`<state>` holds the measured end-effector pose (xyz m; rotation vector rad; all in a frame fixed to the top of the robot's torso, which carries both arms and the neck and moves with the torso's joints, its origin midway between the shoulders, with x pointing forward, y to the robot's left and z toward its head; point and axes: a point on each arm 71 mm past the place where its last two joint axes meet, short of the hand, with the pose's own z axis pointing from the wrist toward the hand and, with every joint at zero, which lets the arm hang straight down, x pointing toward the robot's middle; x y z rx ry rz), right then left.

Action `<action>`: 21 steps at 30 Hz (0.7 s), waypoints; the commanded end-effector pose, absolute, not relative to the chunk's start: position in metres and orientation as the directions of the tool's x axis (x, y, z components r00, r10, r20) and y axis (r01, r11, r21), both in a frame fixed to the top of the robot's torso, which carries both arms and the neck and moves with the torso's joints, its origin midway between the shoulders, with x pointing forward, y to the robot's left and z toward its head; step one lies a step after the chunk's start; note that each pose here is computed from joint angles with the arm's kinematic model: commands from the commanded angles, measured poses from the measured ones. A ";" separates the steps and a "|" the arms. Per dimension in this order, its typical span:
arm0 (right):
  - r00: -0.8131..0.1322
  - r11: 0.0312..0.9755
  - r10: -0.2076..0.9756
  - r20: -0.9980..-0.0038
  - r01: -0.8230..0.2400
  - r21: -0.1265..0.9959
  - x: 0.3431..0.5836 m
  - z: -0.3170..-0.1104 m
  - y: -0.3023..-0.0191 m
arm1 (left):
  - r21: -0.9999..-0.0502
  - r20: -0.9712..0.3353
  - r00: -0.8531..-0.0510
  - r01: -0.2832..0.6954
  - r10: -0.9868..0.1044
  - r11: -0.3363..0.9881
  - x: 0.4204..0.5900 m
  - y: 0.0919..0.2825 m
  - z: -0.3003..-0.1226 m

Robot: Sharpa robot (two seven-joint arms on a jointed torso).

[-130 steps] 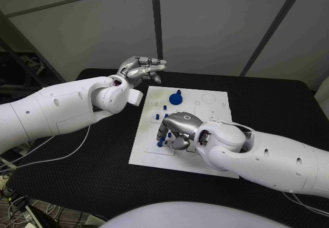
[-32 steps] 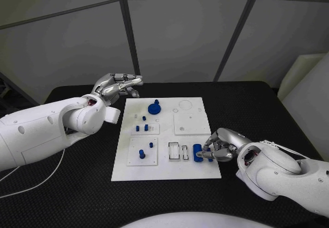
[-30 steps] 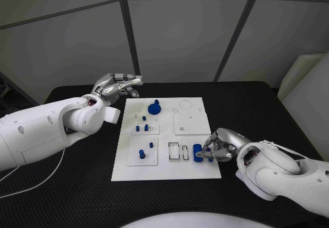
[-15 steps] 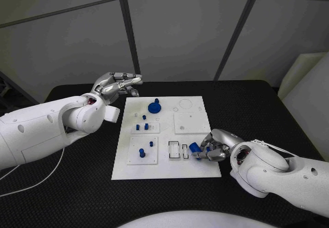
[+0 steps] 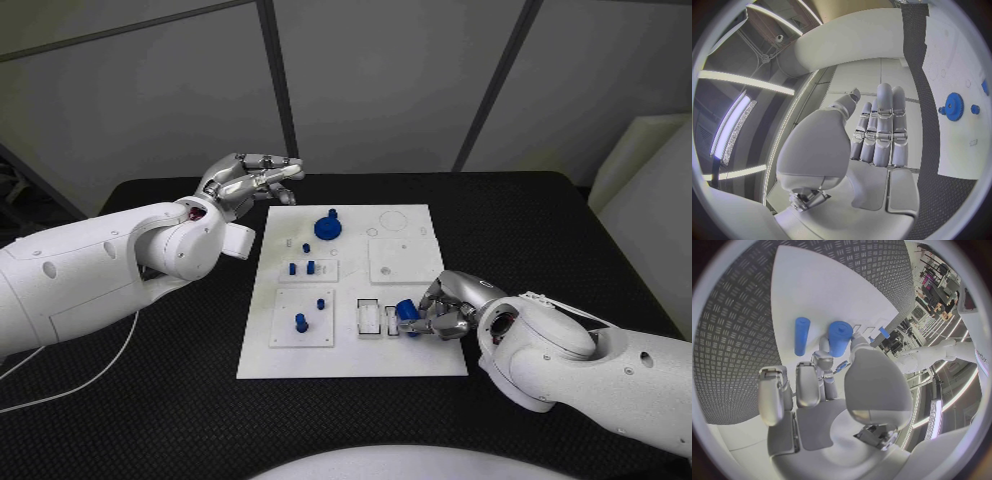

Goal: Assemble the parts on the task board

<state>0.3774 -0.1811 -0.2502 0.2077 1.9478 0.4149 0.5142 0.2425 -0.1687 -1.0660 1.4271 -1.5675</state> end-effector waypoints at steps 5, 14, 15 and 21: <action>-0.376 0.917 0.358 -0.854 -0.031 0.398 0.373 -0.251 -0.183 | -0.994 0.101 -0.389 -0.004 -0.916 -0.108 0.514 0.241 -0.167; -0.276 0.854 0.481 -0.832 -0.064 0.516 0.365 -0.233 -0.183 | -0.994 0.102 -0.390 -0.006 -0.915 -0.108 0.513 0.241 -0.168; -0.271 0.846 0.495 -0.826 -0.068 0.529 0.363 -0.231 -0.182 | -0.994 0.102 -0.391 -0.006 -0.915 -0.108 0.513 0.241 -0.168; -0.275 0.826 0.523 -0.807 -0.071 0.560 0.359 -0.227 -0.178 | -0.994 0.103 -0.393 -0.008 -0.914 -0.109 0.513 0.240 -0.169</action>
